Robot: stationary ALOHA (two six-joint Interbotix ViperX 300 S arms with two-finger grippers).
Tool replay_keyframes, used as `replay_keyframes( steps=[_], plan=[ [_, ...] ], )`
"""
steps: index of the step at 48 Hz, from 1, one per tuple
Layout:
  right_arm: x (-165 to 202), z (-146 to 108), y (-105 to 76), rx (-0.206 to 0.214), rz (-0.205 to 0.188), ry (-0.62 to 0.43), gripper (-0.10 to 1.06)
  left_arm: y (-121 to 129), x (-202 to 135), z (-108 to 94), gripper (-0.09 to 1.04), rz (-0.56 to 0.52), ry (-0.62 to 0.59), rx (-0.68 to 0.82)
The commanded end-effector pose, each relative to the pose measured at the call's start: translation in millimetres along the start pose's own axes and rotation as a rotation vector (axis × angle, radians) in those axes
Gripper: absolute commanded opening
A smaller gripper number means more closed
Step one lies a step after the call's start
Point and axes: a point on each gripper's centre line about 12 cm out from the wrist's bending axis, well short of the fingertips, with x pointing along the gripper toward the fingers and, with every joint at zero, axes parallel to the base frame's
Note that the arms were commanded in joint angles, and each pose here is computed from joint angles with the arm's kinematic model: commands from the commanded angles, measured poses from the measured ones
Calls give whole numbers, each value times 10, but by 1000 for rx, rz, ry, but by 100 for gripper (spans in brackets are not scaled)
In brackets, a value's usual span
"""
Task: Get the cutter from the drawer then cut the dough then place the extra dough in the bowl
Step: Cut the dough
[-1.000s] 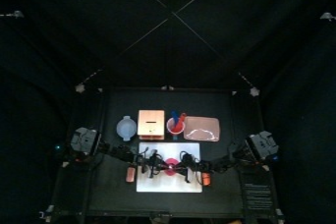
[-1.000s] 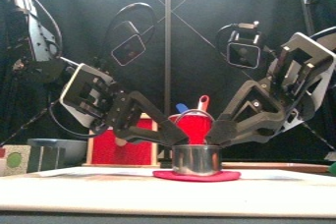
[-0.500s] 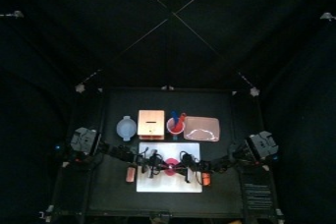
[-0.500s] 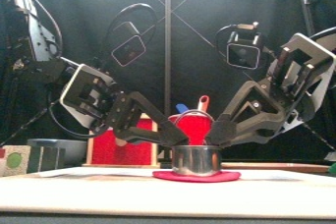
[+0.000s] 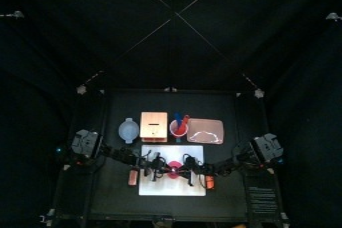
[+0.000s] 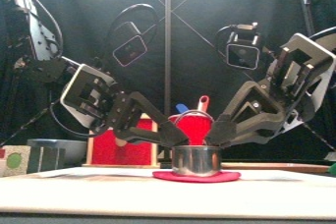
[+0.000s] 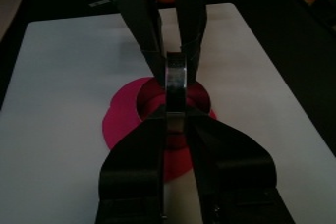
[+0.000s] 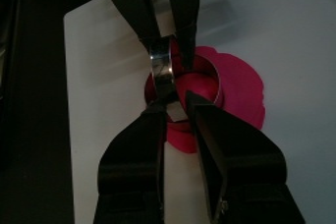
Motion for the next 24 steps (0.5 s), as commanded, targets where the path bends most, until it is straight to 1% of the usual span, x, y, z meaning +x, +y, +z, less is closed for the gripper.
replay_keyframes(
  steps=[1, 10, 18, 19, 24],
  plan=[
    [125, -300, -234, 22, -79, 142, 52, 47, 21, -355, 52, 17, 141, -32],
    [130, -289, -232, 22, -78, 139, 52, 46, 20, -334, 52, 16, 136, -31],
    [137, -194, -153, 18, -52, 113, 53, 42, 5, -269, 53, 14, 118, -25],
    [134, -183, -140, 12, -47, 109, 53, 43, 4, -263, 53, 15, 116, -26],
    [116, -129, -122, 11, -37, 93, 54, 42, -4, -234, 53, 14, 108, -25]
  ],
)
